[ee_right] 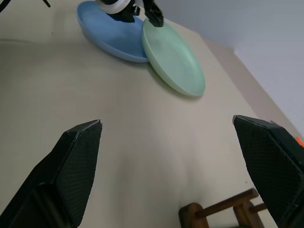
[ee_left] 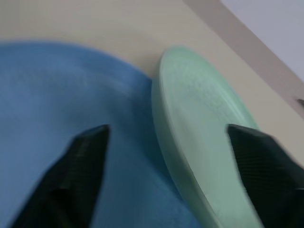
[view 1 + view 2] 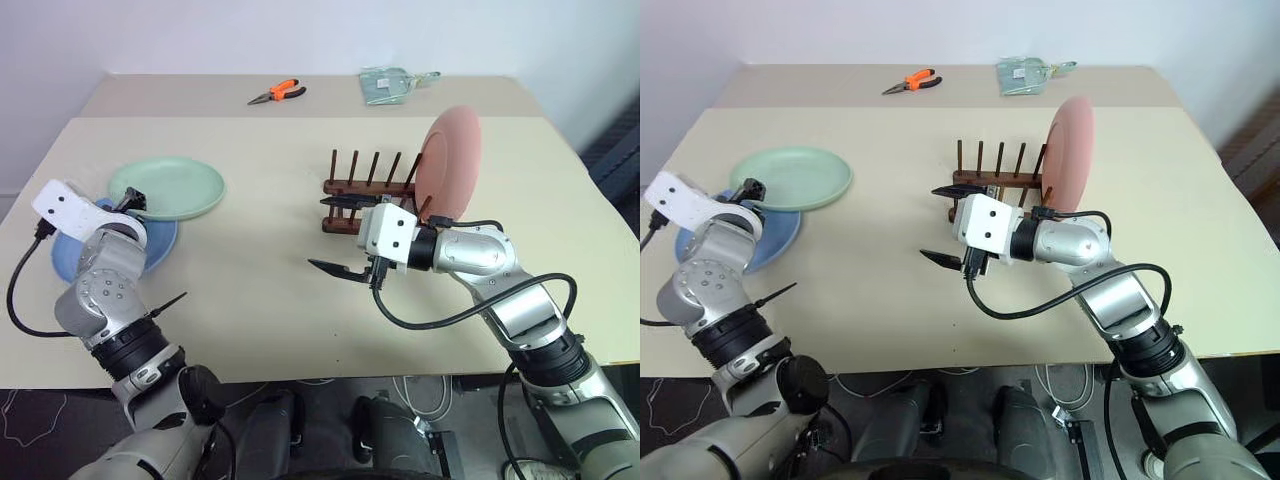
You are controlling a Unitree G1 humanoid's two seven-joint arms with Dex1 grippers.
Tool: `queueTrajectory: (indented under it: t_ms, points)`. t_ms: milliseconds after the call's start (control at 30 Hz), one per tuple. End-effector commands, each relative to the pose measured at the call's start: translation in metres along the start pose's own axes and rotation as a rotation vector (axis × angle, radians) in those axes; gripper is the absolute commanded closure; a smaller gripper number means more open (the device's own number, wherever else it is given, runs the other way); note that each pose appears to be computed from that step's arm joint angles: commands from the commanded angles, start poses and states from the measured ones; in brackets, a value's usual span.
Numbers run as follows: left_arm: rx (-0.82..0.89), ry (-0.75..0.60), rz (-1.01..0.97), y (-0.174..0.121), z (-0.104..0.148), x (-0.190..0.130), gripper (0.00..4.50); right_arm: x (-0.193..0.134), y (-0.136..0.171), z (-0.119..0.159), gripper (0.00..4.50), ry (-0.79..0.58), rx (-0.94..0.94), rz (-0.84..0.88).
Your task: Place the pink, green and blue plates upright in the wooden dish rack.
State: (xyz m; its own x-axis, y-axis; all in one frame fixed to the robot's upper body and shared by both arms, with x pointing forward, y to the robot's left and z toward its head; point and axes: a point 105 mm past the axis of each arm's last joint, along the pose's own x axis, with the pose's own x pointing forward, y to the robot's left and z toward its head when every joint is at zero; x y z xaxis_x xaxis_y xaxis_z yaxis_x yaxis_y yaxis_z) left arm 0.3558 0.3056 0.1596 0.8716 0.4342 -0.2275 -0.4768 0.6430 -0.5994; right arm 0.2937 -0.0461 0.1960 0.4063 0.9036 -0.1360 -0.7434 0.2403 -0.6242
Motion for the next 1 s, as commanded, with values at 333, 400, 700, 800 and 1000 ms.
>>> queueTrajectory:
  t_ms: [333, 400, 700, 800, 1000]
  points:
    - [-0.027, -0.078, -0.331, -0.064, 0.025, -0.01, 4.49, -0.009, -0.019, 0.007, 0.0, 0.016, -0.038, -0.098]
    - [0.044, -0.113, -0.462, -0.09, 0.028, -0.026, 4.49, -0.006, -0.026, 0.011, 0.0, 0.019, -0.112, -0.129]
    - [0.305, -0.11, -0.827, -0.18, -0.005, -0.088, 4.49, 0.03, -0.058, 0.011, 0.0, 0.063, -0.461, -0.231]
    - [0.299, -0.093, -0.87, -0.188, -0.011, -0.096, 4.49, 0.038, -0.062, 0.002, 0.0, 0.095, -0.522, -0.226]
    - [0.285, -0.059, -0.904, -0.19, -0.019, -0.1, 4.5, 0.036, -0.069, -0.017, 2.85, 0.172, -0.571, -0.249]
